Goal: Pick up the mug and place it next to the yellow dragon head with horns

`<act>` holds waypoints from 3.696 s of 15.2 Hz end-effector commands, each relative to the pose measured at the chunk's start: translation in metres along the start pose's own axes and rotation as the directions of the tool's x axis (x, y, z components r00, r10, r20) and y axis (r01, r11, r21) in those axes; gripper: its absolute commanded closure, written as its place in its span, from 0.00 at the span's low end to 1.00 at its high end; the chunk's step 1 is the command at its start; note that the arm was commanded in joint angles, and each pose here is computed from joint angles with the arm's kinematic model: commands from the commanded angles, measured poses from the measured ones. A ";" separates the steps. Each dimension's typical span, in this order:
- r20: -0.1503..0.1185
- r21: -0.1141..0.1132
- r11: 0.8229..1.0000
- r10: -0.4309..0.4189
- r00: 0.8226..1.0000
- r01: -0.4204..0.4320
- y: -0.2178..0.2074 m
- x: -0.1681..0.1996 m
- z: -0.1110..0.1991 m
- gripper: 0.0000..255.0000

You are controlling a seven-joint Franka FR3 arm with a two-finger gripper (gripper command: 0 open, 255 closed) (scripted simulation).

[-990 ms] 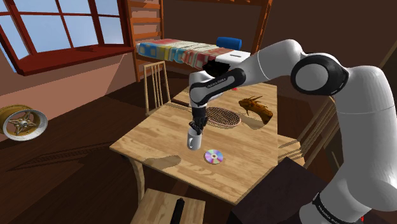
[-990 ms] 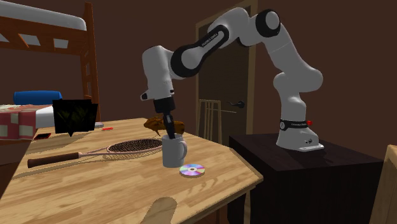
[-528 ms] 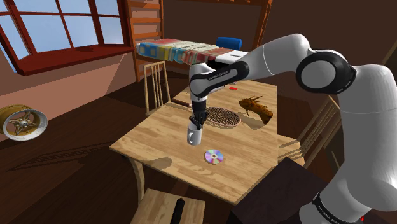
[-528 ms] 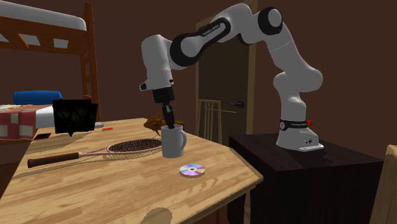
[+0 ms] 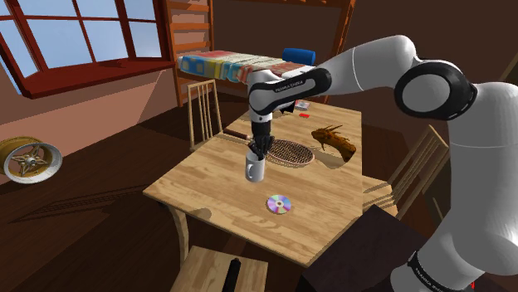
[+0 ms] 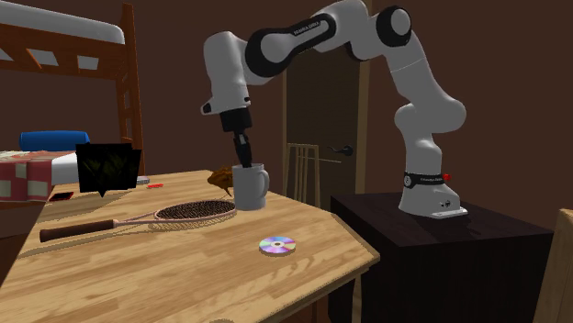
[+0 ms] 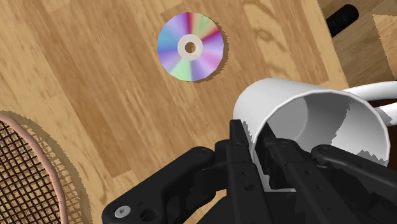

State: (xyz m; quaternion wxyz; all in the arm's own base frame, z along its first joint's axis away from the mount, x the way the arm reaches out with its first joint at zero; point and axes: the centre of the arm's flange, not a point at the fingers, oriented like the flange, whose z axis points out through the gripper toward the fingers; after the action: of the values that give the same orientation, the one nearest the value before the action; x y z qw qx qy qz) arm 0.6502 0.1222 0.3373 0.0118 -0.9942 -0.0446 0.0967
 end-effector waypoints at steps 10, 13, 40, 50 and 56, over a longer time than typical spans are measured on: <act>0.000 0.000 1.000 0.000 1.000 0.000 -0.003 -0.011 -0.057 1.00; 0.000 0.000 1.000 0.000 1.000 0.000 -0.004 -0.014 -0.073 1.00; 0.000 0.000 1.000 0.000 1.000 0.000 0.241 -0.147 -0.087 1.00; 0.000 0.000 1.000 0.000 1.000 0.000 0.358 -0.207 -0.079 1.00; 0.000 0.000 1.000 0.000 1.000 0.000 0.429 -0.243 -0.074 1.00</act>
State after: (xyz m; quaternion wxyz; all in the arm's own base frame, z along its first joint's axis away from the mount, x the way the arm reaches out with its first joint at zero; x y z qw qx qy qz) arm 0.4688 -0.3146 0.4432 0.0119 -0.9943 -0.0437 0.0969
